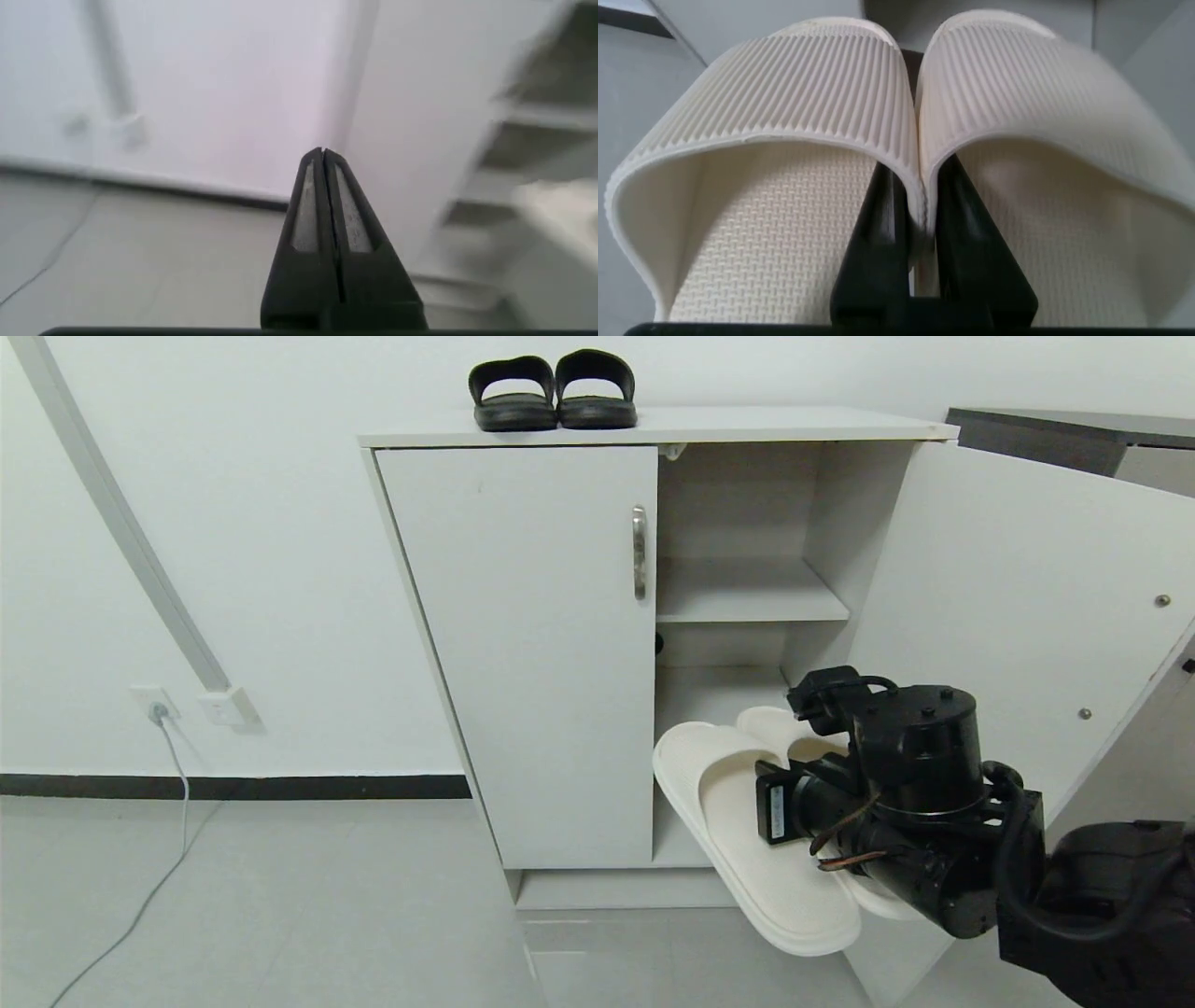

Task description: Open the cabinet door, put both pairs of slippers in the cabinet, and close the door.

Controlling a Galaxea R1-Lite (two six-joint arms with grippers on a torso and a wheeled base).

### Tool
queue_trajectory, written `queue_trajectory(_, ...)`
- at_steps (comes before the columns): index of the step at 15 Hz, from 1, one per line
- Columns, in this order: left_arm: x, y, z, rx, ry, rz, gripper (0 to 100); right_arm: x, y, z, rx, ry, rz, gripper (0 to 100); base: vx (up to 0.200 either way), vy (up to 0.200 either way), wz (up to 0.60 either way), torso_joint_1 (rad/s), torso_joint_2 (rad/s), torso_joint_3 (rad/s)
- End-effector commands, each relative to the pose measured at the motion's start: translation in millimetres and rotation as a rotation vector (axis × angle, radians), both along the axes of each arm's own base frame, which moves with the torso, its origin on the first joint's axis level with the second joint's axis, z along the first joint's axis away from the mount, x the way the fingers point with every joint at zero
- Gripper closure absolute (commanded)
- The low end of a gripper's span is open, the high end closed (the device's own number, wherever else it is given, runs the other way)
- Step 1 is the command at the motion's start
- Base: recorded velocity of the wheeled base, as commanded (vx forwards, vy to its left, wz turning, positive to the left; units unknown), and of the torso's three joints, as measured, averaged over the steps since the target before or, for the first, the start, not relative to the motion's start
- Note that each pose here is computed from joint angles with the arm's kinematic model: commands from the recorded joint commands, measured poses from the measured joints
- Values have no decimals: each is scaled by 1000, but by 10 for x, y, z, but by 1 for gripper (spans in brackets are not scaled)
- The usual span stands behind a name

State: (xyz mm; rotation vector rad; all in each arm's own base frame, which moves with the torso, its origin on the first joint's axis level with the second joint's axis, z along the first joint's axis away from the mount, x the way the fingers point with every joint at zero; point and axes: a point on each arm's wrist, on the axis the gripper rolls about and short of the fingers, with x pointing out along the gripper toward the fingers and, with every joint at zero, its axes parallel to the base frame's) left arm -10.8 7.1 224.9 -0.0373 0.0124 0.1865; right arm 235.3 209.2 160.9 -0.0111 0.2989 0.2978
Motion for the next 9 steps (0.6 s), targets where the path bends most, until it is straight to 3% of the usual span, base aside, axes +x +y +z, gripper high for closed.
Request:
queue_trajectory(1,-319,-17,-714,25,-48,119,100,-2,-3,-30,-8,8,-1,100,0,0,0,0,0,0)
queue_trajectory(3,-338,-31,-1056,35,-47,20,100,-1,-3,-39,-9,10,1,100,0,0,0,0,0,0)
queue_trajectory(4,-303,-29,-1157,46,-20,-7,100,0,-1,-35,-8,9,1,100,0,0,0,0,0,0)
queue_trajectory(7,-171,-46,-1358,50,-38,-80,100,4,16,-90,-21,22,4,100,0,0,0,0,0,0)
queue_trajectory(8,-122,-52,-1450,67,-50,-105,100,4,17,-90,-19,23,5,100,0,0,0,0,0,0)
queue_trajectory(9,-122,-53,-1501,68,2,-112,100,4,17,-90,-19,24,6,100,0,0,0,0,0,0)
